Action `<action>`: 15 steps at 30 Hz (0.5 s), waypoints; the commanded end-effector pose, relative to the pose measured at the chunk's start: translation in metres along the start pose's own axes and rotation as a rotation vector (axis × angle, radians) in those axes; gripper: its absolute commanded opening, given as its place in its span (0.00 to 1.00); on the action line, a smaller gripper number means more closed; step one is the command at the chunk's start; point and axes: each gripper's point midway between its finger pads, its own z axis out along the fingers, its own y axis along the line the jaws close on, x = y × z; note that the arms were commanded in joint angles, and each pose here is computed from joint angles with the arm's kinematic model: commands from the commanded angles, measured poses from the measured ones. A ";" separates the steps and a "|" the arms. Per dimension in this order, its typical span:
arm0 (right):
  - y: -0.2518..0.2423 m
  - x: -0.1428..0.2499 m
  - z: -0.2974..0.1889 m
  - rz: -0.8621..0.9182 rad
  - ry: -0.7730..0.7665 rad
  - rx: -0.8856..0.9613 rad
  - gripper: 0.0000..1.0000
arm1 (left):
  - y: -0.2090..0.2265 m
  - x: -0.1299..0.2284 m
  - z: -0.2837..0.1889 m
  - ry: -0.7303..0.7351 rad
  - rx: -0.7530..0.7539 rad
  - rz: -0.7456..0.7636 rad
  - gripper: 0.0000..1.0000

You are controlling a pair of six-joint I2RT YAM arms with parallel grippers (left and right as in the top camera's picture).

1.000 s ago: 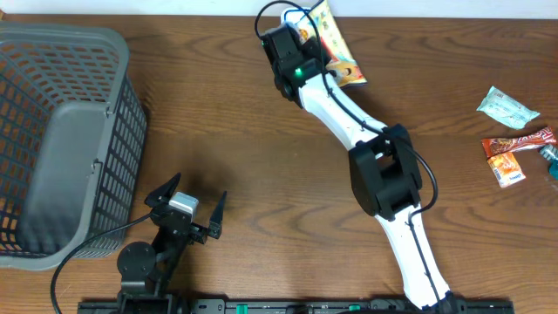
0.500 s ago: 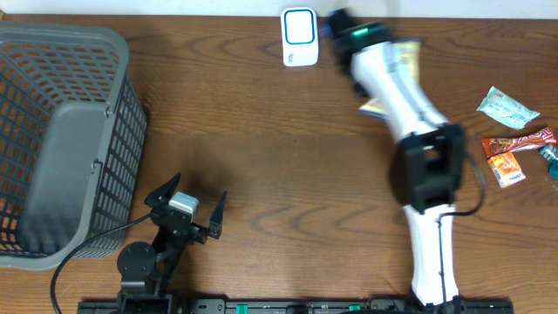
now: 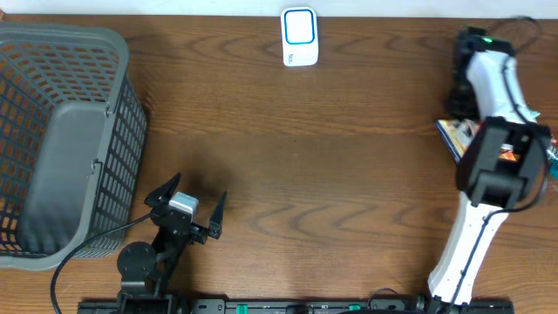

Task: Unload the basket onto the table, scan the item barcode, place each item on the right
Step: 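Carry the yellow snack bag to the far right and release it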

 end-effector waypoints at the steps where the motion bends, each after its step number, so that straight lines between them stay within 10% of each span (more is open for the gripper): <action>1: -0.033 -0.007 -0.015 0.140 0.009 -0.095 0.99 | -0.003 0.017 0.002 0.039 0.018 -0.018 0.98; 15: -0.052 0.056 -0.267 0.177 -0.275 -0.721 0.99 | -0.003 0.017 0.002 0.039 0.018 -0.018 0.98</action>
